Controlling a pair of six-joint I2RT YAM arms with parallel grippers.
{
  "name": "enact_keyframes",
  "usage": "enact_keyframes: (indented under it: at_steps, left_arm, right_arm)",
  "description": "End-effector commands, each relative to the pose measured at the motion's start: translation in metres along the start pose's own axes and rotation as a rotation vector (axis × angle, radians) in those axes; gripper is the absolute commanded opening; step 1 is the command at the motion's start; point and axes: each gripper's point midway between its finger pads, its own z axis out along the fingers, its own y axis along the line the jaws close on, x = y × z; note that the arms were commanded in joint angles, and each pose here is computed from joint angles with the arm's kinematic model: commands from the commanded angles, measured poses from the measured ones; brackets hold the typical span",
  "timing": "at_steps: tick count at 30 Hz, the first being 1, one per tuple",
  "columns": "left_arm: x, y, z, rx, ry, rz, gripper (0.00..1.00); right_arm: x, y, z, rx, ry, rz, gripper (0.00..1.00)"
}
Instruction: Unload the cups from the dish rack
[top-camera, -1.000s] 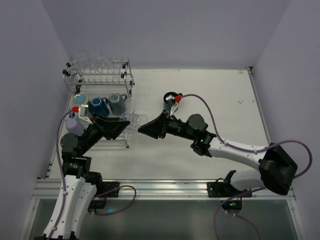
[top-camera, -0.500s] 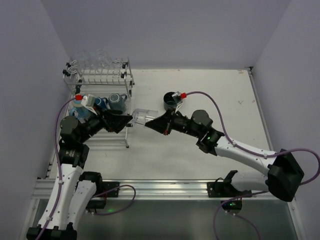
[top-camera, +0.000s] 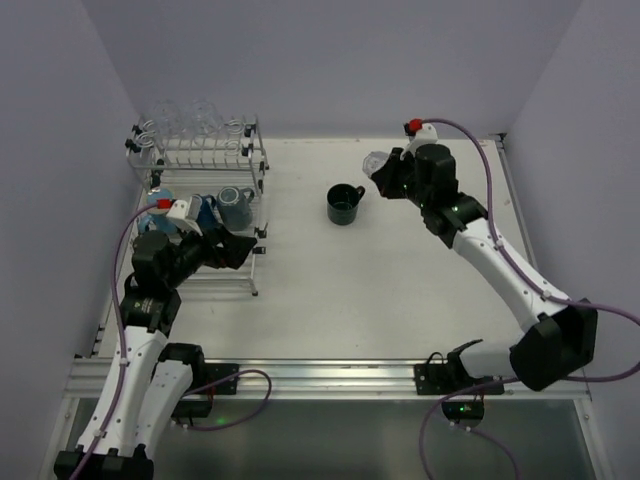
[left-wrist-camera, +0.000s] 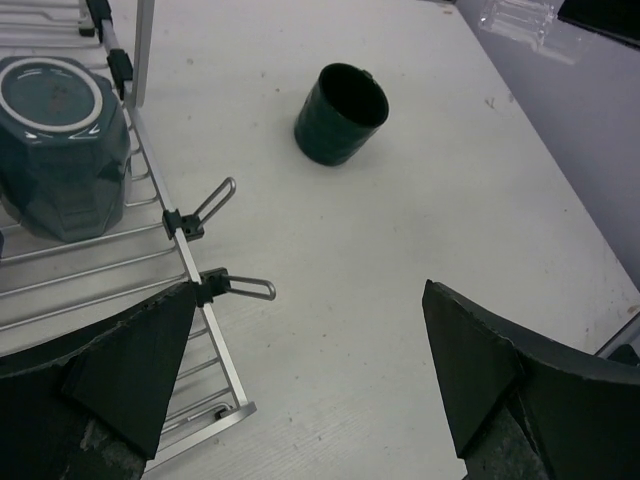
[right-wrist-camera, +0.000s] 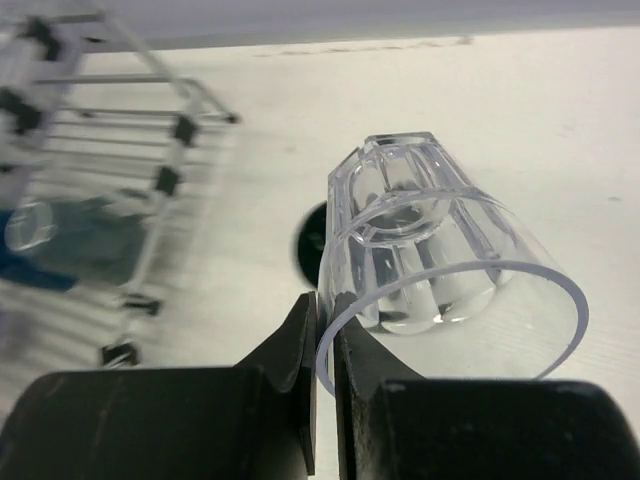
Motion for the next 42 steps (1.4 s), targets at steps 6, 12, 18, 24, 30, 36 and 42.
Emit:
enact_keyframes:
  at_steps: [6,12,18,24,30,36,42]
  left_arm:
    - [0.017,0.005,0.003,-0.019,0.052,0.021,1.0]
    - [0.024,0.004,0.007,-0.01,0.086,0.016,1.0]
    - [0.026,0.006,0.007,-0.022,0.096,0.011,1.0]
    - [0.026,0.008,0.008,-0.03,0.097,0.011,1.0]
    - [0.022,0.013,0.007,-0.062,0.087,0.015,1.0]
    - [0.023,0.04,0.007,-0.215,0.098,-0.004,1.0]
    - [0.019,0.06,0.002,-0.343,0.082,-0.025,1.0]
  right_arm:
    - [0.052,-0.126,0.067,0.377,0.36,-0.151,0.0]
    - [0.078,-0.136,0.093,0.374,0.53,-0.182,0.0]
    - [0.089,-0.139,0.092,0.385,0.601,-0.189,0.0]
    - [0.097,-0.138,0.094,0.382,0.636,-0.186,0.05]
    - [0.113,-0.128,0.105,0.339,0.695,-0.179,0.07]
    - [0.101,-0.114,0.106,0.323,0.651,-0.202,0.3]
    - [0.083,-0.099,0.096,0.289,0.585,-0.186,0.44]
